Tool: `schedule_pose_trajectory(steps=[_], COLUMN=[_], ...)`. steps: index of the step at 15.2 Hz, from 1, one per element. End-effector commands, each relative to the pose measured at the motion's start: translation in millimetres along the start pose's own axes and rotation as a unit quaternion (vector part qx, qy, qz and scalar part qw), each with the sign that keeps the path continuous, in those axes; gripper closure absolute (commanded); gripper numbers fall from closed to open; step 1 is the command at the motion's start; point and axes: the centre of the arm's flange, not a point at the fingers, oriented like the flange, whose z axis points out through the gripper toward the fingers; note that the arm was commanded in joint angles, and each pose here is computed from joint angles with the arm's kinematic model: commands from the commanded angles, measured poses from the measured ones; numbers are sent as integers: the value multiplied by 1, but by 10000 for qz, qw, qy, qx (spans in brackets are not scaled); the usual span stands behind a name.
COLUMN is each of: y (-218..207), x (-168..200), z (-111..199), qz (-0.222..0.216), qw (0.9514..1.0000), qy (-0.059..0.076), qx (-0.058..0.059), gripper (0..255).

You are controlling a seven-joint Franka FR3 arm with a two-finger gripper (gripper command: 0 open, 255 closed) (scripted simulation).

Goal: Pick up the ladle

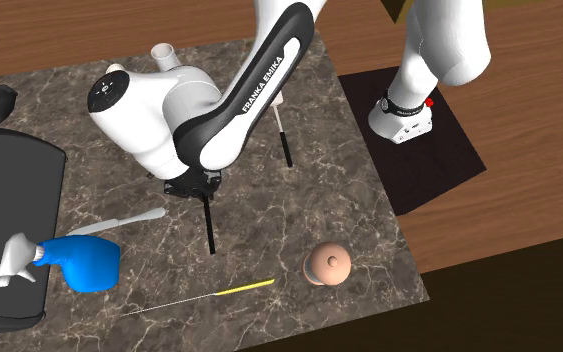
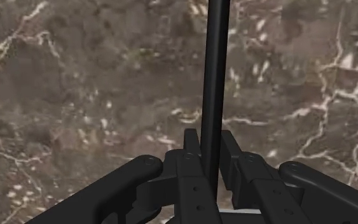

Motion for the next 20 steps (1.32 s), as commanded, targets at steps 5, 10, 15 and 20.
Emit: schedule_pose_trajectory(steps=[5,10,15,20], y=[0,3,5,7], x=[-1,-4,-7,-9], z=[-4,-30,-56,-78], qz=[1,1,1,1], qw=[10000,10000,10000,10000], qy=[1,1,1,1], qx=[-5,-5,-5,-5], gripper=[255,255,255,255])
